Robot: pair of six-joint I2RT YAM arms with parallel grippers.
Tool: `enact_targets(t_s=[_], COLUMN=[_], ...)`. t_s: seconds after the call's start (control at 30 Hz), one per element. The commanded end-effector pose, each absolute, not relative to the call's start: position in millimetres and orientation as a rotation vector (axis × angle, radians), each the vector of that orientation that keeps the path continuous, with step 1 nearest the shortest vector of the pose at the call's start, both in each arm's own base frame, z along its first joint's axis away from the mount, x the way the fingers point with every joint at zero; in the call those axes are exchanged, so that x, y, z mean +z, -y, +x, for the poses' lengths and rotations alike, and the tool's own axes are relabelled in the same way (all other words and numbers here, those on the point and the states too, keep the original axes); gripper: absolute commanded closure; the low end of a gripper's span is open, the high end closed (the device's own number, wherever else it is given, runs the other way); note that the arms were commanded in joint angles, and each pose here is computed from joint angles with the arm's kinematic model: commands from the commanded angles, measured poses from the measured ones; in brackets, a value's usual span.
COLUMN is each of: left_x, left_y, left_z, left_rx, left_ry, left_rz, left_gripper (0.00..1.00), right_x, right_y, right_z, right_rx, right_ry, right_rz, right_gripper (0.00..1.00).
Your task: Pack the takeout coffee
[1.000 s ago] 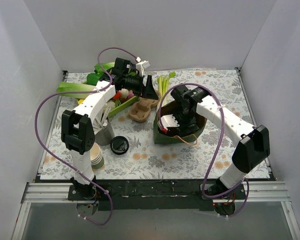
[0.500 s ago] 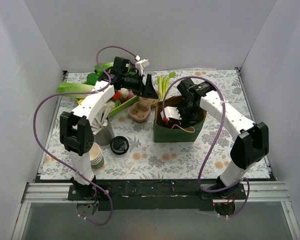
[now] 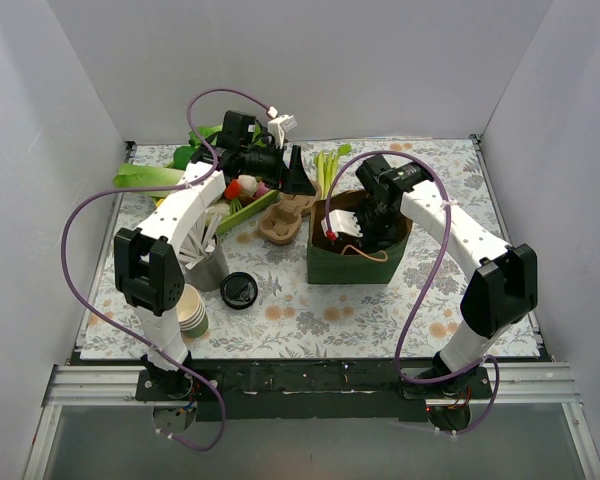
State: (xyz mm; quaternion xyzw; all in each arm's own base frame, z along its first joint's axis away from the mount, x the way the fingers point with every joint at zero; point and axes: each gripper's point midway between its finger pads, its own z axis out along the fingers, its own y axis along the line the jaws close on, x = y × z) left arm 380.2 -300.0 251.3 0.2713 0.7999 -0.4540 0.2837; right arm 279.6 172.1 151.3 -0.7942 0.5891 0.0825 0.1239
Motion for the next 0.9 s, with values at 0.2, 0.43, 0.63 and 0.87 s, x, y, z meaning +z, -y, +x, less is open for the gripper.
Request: enact_targets(t_s=[0.2,0.43,0.63,0.87], left_x=[281.9,279.0,277.3,277.6], left_y=[297.8,297.1,296.8,297.6], left_z=[362.2,359.4,359.3,360.0], left_rx=[-1.190,-1.182,-1.180,-1.184], left_ry=[-2.064,-2.069,-2.073,-2.073], left_rz=[0.775,0.782,0.786,0.791], left_gripper=[0.24,0.23,0.23,0.23], right_x=[139.3,138.2,137.3,138.6], right_y=[-169.6,-169.5,-170.0,-171.2], right_z=[262.7,263.3,264.9,267.3], right_rx=[0.333,0.335,0.338,0.334], right_ry=[-1.779,-1.779,-1.783,-1.778], right_rz=[-2.316,-2.311,-2.305,-2.298], right_gripper=[0.99,0.99,0.99,0.99])
